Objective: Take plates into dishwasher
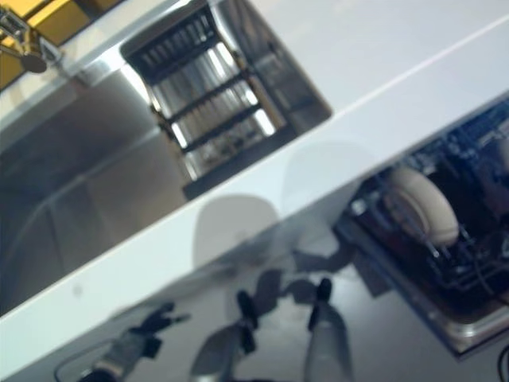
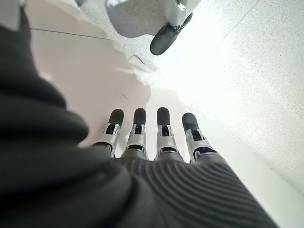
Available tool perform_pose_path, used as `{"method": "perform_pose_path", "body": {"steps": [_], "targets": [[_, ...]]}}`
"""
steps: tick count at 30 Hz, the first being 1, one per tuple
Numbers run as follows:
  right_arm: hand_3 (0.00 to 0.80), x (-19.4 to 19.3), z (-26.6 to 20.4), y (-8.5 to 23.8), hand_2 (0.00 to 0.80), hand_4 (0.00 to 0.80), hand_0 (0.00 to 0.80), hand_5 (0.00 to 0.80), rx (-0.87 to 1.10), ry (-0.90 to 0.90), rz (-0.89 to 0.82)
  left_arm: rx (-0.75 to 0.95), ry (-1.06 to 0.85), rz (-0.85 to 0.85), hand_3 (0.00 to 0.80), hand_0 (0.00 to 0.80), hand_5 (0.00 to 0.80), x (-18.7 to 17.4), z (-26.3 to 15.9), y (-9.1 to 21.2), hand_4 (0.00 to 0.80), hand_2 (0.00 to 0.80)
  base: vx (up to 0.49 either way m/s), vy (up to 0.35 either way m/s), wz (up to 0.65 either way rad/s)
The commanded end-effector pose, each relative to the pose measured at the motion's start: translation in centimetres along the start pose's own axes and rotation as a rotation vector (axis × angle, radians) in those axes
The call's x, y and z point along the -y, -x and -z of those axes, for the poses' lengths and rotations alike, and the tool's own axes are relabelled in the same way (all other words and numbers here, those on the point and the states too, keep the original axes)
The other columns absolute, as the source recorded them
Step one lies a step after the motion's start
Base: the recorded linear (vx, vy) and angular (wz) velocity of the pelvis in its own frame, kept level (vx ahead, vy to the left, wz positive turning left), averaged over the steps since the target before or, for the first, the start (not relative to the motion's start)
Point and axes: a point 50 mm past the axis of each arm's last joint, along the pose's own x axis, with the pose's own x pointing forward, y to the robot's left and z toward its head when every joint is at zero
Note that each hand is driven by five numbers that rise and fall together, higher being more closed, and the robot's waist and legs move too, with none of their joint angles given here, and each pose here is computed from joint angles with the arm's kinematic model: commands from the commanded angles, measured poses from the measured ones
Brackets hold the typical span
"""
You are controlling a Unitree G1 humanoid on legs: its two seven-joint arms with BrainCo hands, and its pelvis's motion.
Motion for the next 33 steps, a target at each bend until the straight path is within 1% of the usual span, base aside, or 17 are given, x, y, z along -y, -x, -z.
{"method": "perform_pose_path", "body": {"steps": [1, 10, 11, 12, 13, 21, 33], "targets": [[0.8, 0.26, 0.13, 0.0, 0.8, 0.8, 0.8, 0.8, 0.002, 0.081, 0.015, -0.043, -0.057, -0.006, 0.0, 0.0, 0.0, -0.8, 1.06, 0.24, 0.0, 0.0, 0.0, 0.0, 0.0], [0.8, -0.23, -0.26, -0.1, 0.8, 0.8, 0.8, 0.8, 0.01, 0.086, -0.008, -0.037, -0.063, -0.006, 0.0, 0.0, 0.0, -0.82, 0.76, 0.17, 0.0, 0.0, 0.0, 0.0, 0.0], [0.584, -0.25, -0.25, -0.08, 0.584, 0.584, 0.584, 0.584, 0.008, 0.088, -0.007, -0.038, -0.064, -0.006, 0.0, 0.0, 0.0, -0.85, 0.81, 0.2, 0.0, 0.0, 0.0, 0.0, 0.0], [0.493, -0.23, -0.26, -0.09, 0.493, 0.493, 0.493, 0.493, 0.006, 0.091, -0.005, -0.039, -0.064, -0.006, 0.0, 0.0, 0.0, -0.87, 0.84, 0.21, 0.0, 0.0, 0.0, 0.0, 0.0], [0.0, -0.2, -0.18, -0.09, 0.0, 0.0, 0.0, 0.0, 0.004, 0.094, -0.003, -0.039, -0.064, -0.005, 0.0, 0.0, 0.0, -0.87, 0.84, 0.21, 0.0, 0.0, 0.0, 0.0, 0.0], [0.0, -0.45, -0.15, -0.03, 0.0, 0.0, 0.0, 0.0, 0.001, 0.086, 0.007, -0.038, -0.064, -0.01, 0.0, 0.0, 0.0, -0.9, 0.69, 0.15, 0.0, 0.0, 0.0, 0.0, 0.0], [0.0, -0.04, -0.09, 0.15, 0.0, 0.0, 0.0, 0.0, 0.007, 0.059, 0.08, -0.045, -0.062, -0.011, 0.0, 0.0, 0.0, -0.89, 1.04, 0.25, 0.0, 0.0, 0.0, 0.0, 0.0]]}}
